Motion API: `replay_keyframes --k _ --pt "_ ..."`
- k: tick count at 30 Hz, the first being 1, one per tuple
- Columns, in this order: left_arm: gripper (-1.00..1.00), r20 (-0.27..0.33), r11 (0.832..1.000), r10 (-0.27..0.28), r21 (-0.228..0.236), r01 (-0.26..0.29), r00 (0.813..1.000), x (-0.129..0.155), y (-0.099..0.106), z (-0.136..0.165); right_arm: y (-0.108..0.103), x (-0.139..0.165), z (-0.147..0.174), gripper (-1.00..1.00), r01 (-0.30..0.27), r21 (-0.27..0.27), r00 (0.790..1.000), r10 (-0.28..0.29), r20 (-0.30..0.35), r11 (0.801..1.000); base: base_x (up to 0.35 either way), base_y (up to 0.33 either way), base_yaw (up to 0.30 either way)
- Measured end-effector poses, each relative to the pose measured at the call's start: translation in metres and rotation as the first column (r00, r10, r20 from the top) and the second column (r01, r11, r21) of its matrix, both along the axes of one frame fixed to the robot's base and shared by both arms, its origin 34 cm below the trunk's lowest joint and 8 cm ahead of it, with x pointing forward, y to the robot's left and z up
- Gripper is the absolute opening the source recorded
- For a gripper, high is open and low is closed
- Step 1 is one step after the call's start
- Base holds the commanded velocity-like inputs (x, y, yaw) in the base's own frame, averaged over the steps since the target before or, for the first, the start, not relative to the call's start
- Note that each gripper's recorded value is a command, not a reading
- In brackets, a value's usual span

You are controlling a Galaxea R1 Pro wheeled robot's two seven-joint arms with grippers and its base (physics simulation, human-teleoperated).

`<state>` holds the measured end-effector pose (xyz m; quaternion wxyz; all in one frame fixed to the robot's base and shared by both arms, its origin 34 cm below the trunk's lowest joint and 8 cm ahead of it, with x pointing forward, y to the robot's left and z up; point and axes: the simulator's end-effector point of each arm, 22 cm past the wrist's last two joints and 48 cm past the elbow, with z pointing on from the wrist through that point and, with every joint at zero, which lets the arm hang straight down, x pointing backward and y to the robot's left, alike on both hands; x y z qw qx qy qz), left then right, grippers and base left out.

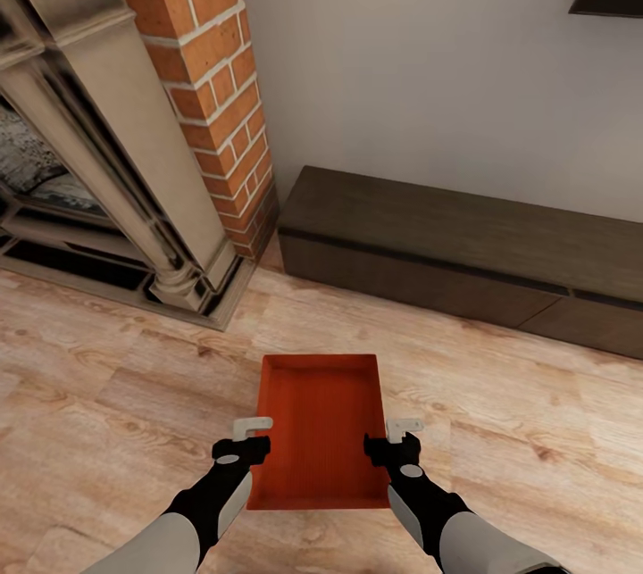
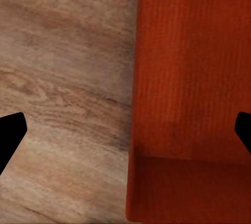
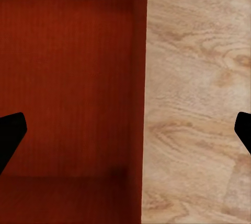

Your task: Move the two storage containers from the living room to the garage. In the garage, place one container on the floor and stack the other container on top of it (either order is fine).

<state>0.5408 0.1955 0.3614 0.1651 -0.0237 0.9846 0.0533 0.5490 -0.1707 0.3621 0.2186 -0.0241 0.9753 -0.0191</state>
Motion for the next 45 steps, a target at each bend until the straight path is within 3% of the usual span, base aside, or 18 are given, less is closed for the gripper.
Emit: replay_keyframes --k 45 --pt "1.00 0.004 1.000 0.001 0.001 -0.001 1.000 -0.009 0.001 -0.079 -0.003 -0.007 -0.078 1.00 0.001 -0.003 1.000 -0.001 0.015 1.000 0.000 0.000 0.000"
